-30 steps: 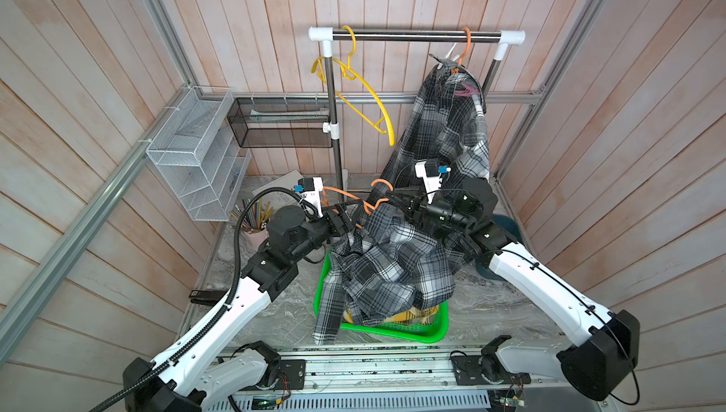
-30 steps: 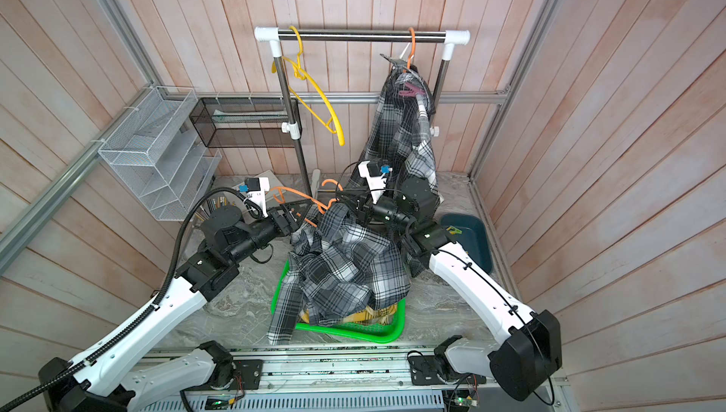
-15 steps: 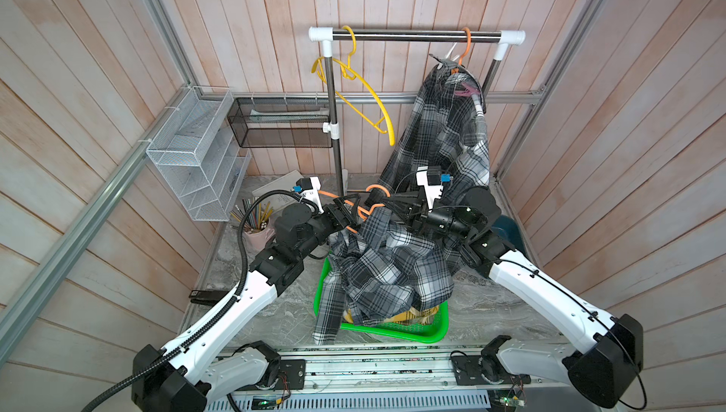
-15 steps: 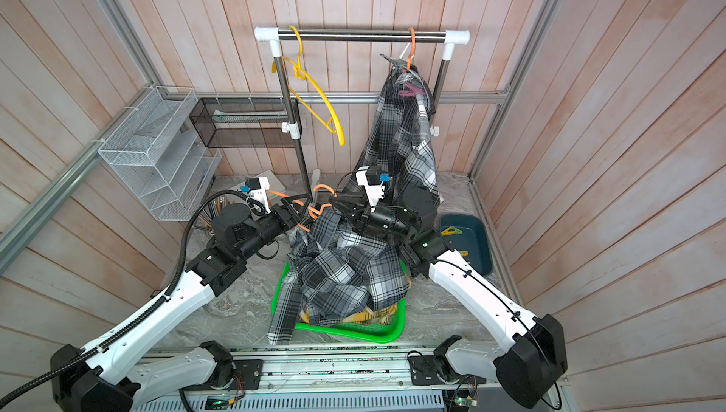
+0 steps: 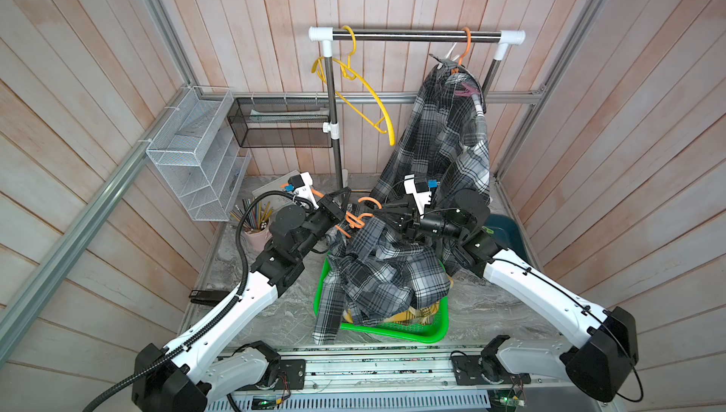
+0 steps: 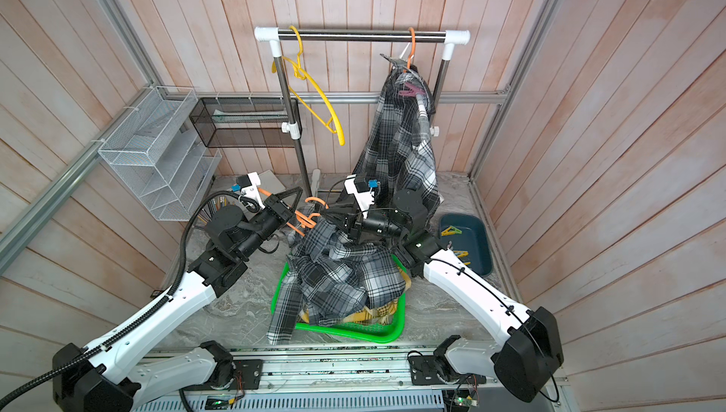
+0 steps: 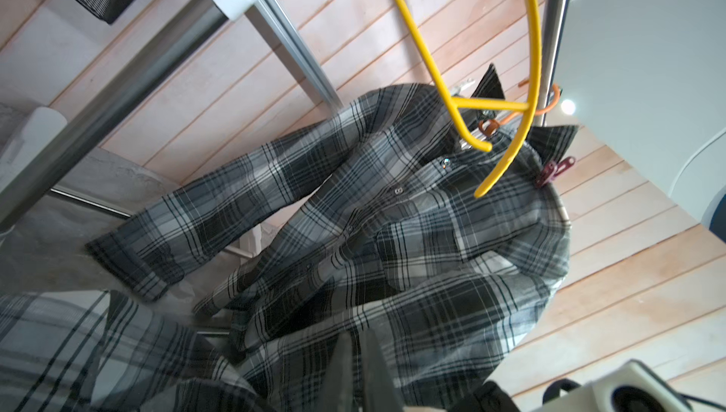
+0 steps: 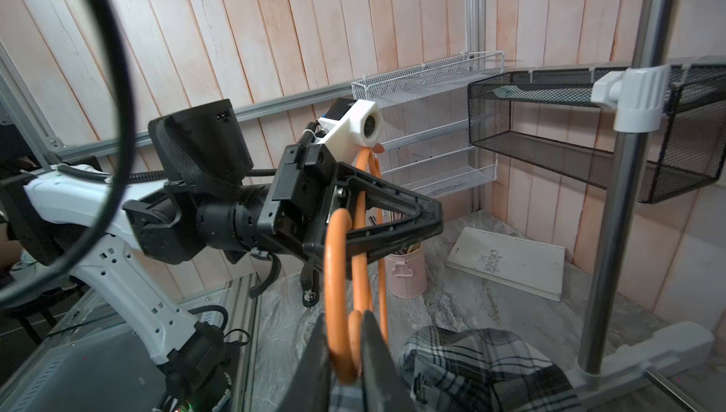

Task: Remove the clothespins securing long-sleeve shirts to the hanger
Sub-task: Remove the long-sleeve shirt from the hanger.

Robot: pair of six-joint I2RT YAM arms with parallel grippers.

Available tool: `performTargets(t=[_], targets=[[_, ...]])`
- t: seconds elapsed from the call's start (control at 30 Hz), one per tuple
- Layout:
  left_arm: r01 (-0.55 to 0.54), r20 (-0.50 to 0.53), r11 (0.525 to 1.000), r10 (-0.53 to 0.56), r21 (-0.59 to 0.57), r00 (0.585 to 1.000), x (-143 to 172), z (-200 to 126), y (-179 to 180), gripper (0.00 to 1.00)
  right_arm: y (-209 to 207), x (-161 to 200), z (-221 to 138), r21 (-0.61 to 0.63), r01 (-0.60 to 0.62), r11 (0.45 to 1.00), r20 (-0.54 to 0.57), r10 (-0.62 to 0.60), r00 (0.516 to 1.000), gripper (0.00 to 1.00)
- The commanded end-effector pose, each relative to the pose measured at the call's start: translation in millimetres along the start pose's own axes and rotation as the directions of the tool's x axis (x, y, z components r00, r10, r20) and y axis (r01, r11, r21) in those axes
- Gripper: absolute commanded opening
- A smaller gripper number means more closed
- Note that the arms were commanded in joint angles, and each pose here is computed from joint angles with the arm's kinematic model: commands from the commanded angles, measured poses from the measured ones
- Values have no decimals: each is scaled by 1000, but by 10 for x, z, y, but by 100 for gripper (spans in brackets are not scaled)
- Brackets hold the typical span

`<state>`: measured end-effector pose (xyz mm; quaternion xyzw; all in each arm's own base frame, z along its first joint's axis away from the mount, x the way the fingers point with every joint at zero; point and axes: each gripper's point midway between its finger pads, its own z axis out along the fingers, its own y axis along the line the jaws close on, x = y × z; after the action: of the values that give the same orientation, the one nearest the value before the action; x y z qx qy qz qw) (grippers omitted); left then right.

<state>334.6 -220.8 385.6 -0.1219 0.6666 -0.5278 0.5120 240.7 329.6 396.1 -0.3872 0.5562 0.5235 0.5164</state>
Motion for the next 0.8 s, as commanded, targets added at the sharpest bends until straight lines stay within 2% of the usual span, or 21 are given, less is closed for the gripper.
performTargets(t=[0.0,0.07,0.23,0.47,0.67,0.77], targets=[[-30,50,999,28,38,998,-124,-43,-97,0,78,32,-38,-18,-7,1000,1,7,1000,48],[-42,72,999,41,19,997,-218,-64,-80,0,45,130,-56,0,-27,1000,-10,27,1000,54],[-85,155,996,83,9,984,-581,-220,-136,0,-43,449,-116,48,-77,996,-49,79,996,59],[-149,224,989,142,12,964,-933,-405,-371,0,-202,958,-210,129,-145,981,-93,157,983,61],[-161,259,987,151,21,954,-1111,-539,-515,0,-245,1431,-262,145,-273,951,-125,291,948,61],[-158,286,987,144,24,947,-1239,-635,-566,0,-290,1640,-353,195,-316,928,-118,342,932,61]])
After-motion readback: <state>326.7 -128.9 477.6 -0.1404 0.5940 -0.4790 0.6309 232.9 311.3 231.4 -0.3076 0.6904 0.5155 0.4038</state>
